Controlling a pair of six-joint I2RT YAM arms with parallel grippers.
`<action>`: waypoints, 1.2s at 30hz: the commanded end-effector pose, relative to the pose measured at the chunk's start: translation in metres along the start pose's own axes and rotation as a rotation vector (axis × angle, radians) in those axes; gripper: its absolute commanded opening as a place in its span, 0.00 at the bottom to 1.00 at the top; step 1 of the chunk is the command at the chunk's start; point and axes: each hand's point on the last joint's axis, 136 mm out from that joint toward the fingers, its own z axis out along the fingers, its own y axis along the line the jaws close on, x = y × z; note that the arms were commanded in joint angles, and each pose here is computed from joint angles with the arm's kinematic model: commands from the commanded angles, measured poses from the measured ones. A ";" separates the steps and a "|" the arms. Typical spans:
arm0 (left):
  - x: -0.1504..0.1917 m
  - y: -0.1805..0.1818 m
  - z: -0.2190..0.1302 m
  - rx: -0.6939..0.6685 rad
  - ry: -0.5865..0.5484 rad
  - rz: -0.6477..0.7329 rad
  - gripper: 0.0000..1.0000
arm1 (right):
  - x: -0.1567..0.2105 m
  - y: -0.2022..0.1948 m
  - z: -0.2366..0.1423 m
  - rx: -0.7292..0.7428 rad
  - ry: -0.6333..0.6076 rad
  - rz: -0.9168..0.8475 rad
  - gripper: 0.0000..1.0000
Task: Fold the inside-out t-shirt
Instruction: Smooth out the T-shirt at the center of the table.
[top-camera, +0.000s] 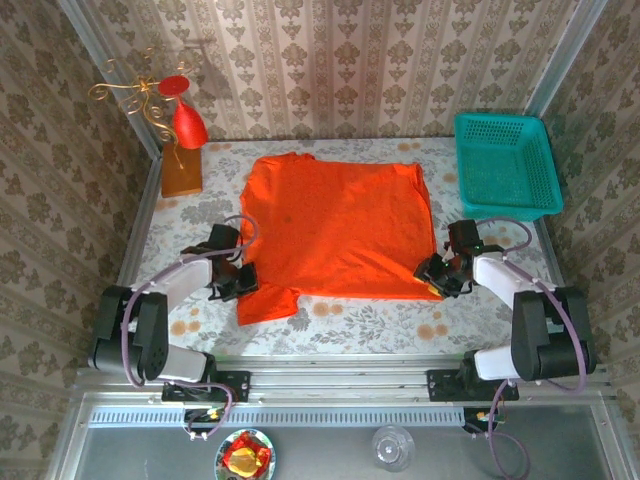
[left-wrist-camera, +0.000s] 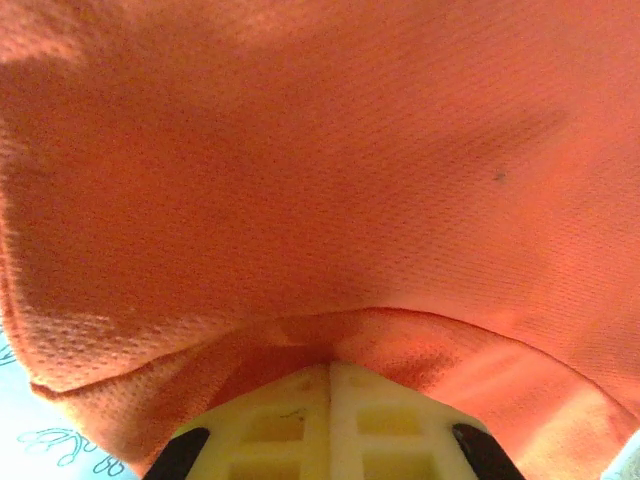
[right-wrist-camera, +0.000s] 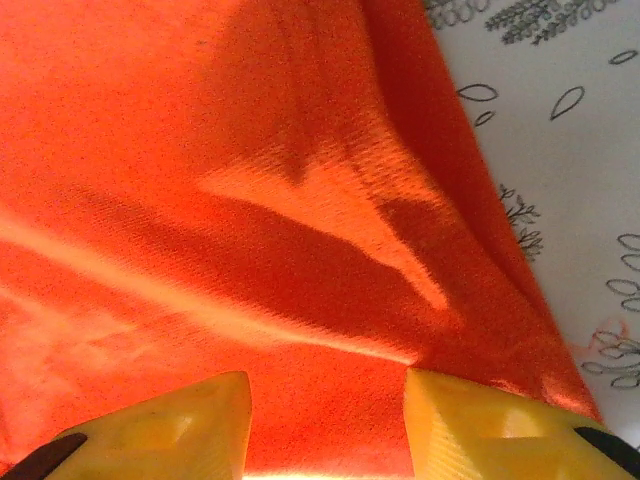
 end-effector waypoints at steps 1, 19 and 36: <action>0.015 0.008 0.003 -0.010 0.024 -0.017 0.05 | 0.001 -0.018 0.004 0.096 0.001 0.083 0.47; 0.095 0.044 0.002 -0.007 0.082 -0.306 0.16 | 0.053 -0.064 -0.018 0.188 -0.006 0.262 0.46; -0.020 -0.035 -0.055 0.110 -0.070 -0.038 0.13 | -0.049 0.052 -0.079 0.005 -0.176 -0.272 0.43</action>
